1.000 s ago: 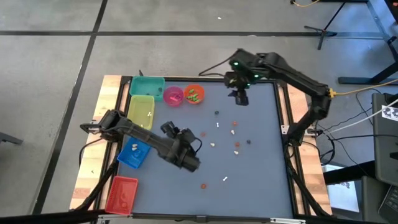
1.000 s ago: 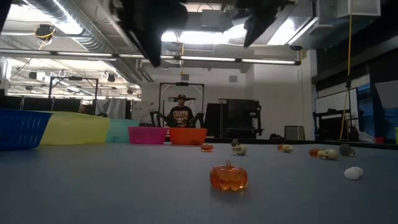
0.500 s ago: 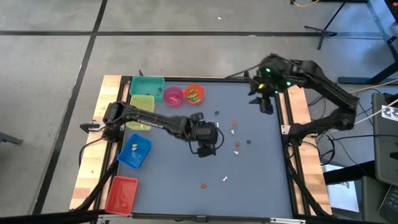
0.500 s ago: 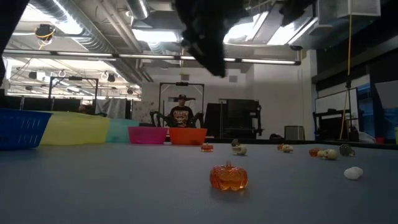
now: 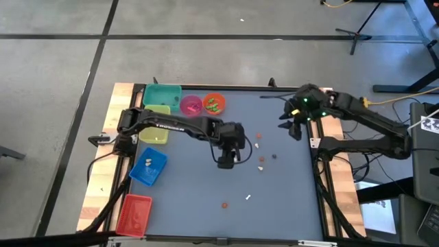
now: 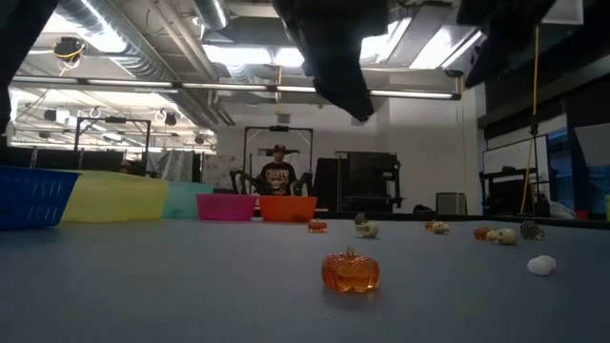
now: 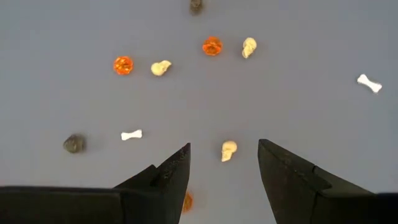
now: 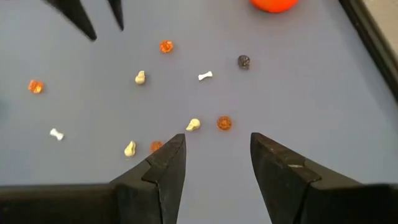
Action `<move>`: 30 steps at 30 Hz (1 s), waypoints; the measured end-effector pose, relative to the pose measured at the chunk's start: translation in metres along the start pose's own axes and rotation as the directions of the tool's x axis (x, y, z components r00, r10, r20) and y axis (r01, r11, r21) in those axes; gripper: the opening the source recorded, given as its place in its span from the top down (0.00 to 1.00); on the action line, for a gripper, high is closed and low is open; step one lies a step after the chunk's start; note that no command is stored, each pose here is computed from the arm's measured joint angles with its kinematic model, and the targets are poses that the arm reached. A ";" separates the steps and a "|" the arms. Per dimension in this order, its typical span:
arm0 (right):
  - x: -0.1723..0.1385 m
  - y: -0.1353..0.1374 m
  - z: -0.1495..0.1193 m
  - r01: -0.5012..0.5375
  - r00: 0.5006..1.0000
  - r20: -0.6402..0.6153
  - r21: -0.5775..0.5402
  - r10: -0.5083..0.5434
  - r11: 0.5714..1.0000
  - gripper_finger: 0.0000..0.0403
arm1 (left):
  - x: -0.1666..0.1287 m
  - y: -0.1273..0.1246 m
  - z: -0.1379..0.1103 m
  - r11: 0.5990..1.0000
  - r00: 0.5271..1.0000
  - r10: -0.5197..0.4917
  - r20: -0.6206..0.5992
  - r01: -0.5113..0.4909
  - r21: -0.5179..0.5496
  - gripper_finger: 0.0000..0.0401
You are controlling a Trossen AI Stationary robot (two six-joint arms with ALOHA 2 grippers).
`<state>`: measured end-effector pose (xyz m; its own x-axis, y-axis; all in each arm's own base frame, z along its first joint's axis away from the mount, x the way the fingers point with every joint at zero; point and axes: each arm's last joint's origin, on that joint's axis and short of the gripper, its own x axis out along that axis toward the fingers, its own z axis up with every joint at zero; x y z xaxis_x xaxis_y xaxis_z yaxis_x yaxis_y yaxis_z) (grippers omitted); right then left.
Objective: Sort Halloween decoration
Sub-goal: Put the yellow skull toy into the blue bin
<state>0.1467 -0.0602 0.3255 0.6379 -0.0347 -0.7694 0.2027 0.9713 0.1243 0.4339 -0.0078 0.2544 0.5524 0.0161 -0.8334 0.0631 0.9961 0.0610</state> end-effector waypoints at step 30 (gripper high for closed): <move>0.070 -0.012 -0.043 -0.016 1.000 0.027 0.067 0.014 0.998 0.55 | 0.114 -0.007 -0.033 0.997 0.986 -0.059 -0.157 0.066 0.041 0.57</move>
<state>0.1570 -0.0644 0.2436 0.6604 -0.0272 -0.7504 0.2420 0.9537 0.1783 0.4693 -0.0105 0.1409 0.4106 -0.0295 -0.9114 0.1337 0.9906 0.0282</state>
